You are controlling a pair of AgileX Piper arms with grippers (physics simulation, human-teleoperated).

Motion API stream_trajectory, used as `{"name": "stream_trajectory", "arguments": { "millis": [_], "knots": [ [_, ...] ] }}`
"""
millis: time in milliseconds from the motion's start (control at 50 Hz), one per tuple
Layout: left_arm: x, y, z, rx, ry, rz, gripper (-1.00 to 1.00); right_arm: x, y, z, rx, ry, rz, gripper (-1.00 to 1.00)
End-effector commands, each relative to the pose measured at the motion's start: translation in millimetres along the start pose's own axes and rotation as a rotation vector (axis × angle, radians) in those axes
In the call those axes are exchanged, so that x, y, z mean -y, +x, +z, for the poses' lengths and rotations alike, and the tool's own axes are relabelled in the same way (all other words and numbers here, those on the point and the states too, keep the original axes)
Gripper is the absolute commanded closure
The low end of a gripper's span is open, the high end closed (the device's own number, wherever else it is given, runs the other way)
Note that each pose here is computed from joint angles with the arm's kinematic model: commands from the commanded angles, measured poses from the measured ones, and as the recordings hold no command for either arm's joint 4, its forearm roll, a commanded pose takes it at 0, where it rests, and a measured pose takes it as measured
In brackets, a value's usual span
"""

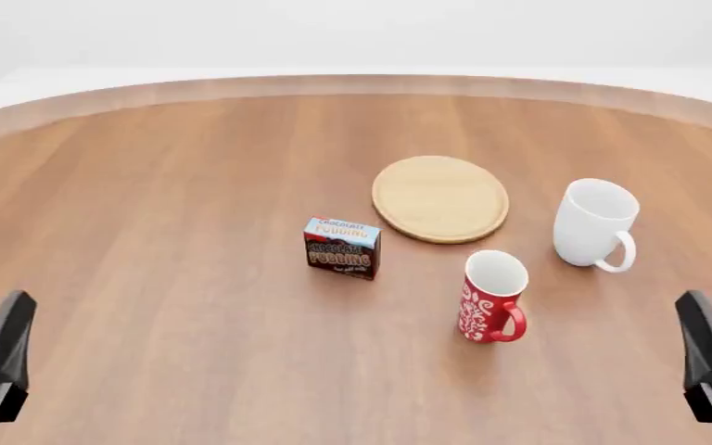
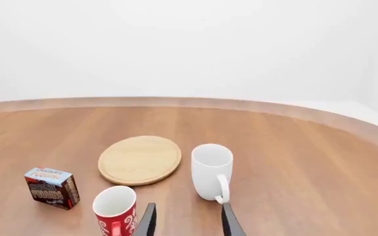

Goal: Put the chocolate pudding to the left of the plate.

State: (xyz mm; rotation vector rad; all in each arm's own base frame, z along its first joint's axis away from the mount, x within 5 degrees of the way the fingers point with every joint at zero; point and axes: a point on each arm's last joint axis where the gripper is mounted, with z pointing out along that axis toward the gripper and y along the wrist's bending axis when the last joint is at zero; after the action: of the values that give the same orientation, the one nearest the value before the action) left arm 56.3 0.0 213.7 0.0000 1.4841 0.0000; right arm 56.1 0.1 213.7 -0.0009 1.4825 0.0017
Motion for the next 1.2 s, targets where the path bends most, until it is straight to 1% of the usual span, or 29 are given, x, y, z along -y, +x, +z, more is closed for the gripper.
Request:
{"name": "stream_trajectory", "arguments": {
  "millis": [20,160,240,260,280,300,340,360,380,400,420,440,460,480,520,580,640,660,680,720,800,820,900,940,1000,1040,1080,1120,1200],
  "knots": [
    [0.0,-0.7,0.3,-0.001,0.000,0.000,-1.00,0.0,-1.6,0.0,0.005,0.000,0.001,-1.00],
    [0.0,-0.7,0.3,-0.001,0.000,0.000,-1.00,-0.1,-1.8,0.0,0.005,-0.002,-0.002,-1.00],
    [0.0,-0.7,0.3,-0.001,0.000,0.000,-1.00,-0.2,-9.8,-0.1,0.014,-0.003,-0.013,-1.00],
    [0.0,-0.7,0.3,-0.001,0.000,0.000,-1.00,-2.4,-19.2,-0.3,0.024,-0.044,-0.068,-1.00],
    [0.0,-0.7,0.3,-0.001,0.000,0.000,-1.00,-2.5,-19.4,-0.1,0.024,-0.044,-0.068,-1.00],
    [0.0,-0.7,0.3,-0.001,0.000,0.000,-1.00,-2.9,-24.2,-0.3,0.030,-0.051,-0.083,-1.00],
    [0.0,-0.7,0.3,-0.001,0.000,0.000,-1.00,-4.5,-42.6,0.7,0.050,-0.082,-0.058,-1.00],
    [0.0,-0.7,0.3,-0.001,0.000,0.000,-1.00,-5.8,-57.2,5.6,0.064,-0.098,-0.062,-1.00],
    [0.0,-0.7,0.3,-0.001,0.000,0.000,-1.00,-7.2,-68.0,9.4,0.076,-0.115,-0.089,-1.00],
    [0.0,-0.7,0.3,-0.001,0.000,0.000,-1.00,-7.2,-68.1,9.6,0.076,-0.115,-0.089,-1.00],
    [0.0,-0.7,0.3,-0.001,0.000,0.000,-1.00,-9.5,-86.8,20.4,0.064,-0.134,-0.036,-1.00],
    [0.0,-0.7,0.3,-0.001,0.000,0.000,-1.00,-9.5,-87.0,20.7,0.064,-0.134,-0.036,-1.00],
    [0.0,-0.7,0.3,-0.001,0.000,0.000,-1.00,-10.9,-94.2,22.9,0.076,-0.149,-0.052,-1.00],
    [0.0,-0.7,0.3,-0.001,0.000,0.000,-1.00,-13.1,-109.7,32.6,0.079,-0.160,-0.045,-1.00],
    [0.0,-0.7,0.3,-0.001,0.000,0.000,-1.00,-15.0,-114.4,37.0,0.075,-0.175,-0.050,-1.00],
    [0.0,-0.7,0.3,-0.001,0.000,0.000,-1.00,-18.5,-130.6,50.4,0.075,-0.188,-0.071,-1.00],
    [0.0,-0.7,0.3,-0.001,0.000,0.000,-1.00,-23.7,-145.6,59.3,0.090,-0.219,-0.129,-1.00],
    [0.0,-0.7,0.3,-0.001,0.000,0.000,-1.00,-25.5,-155.9,66.7,0.085,-0.222,-0.126,-1.00],
    [0.0,-0.7,0.3,-0.001,0.000,0.000,-1.00,-25.5,-156.1,66.8,0.085,-0.222,-0.126,-1.00],
    [0.0,-0.7,0.3,-0.001,0.000,0.000,-1.00,-30.0,-162.2,74.6,0.076,-0.245,-0.159,-1.00],
    [0.0,-0.7,0.3,-0.001,0.000,0.000,-1.00,-37.4,-171.2,88.5,0.053,-0.276,-0.200,-1.00],
    [0.0,-0.7,0.3,-0.001,0.000,0.000,-1.00,-39.9,-170.7,95.7,0.037,-0.281,-0.230,-1.00],
    [0.0,-0.7,0.3,-0.001,0.000,0.000,-1.00,-46.8,-170.7,112.2,-0.004,-0.300,-0.257,-1.00],
    [0.0,-0.7,0.3,-0.001,0.000,0.000,-1.00,-55.8,-167.3,128.7,-0.055,-0.331,-0.287,-1.00],
    [0.0,-0.7,0.3,-0.001,0.000,0.000,-1.00,-62.2,-166.0,138.7,-0.088,-0.351,-0.290,-1.00],
    [0.0,-0.7,0.3,-0.001,0.000,0.000,-1.00,-66.6,-163.5,145.4,-0.102,-0.365,-0.312,-1.00],
    [0.0,-0.7,0.3,-0.001,0.000,0.000,-1.00,-75.7,-159.0,146.0,-0.115,-0.411,-0.337,-1.00],
    [0.0,-0.7,0.3,-0.001,0.000,0.000,-1.00,-77.7,-161.3,148.8,-0.120,-0.415,-0.323,-1.00],
    [0.0,-0.7,0.3,-0.001,0.000,0.000,-1.00,-89.7,-156.1,157.5,-0.164,-0.459,-0.342,-1.00]
  ]
}}
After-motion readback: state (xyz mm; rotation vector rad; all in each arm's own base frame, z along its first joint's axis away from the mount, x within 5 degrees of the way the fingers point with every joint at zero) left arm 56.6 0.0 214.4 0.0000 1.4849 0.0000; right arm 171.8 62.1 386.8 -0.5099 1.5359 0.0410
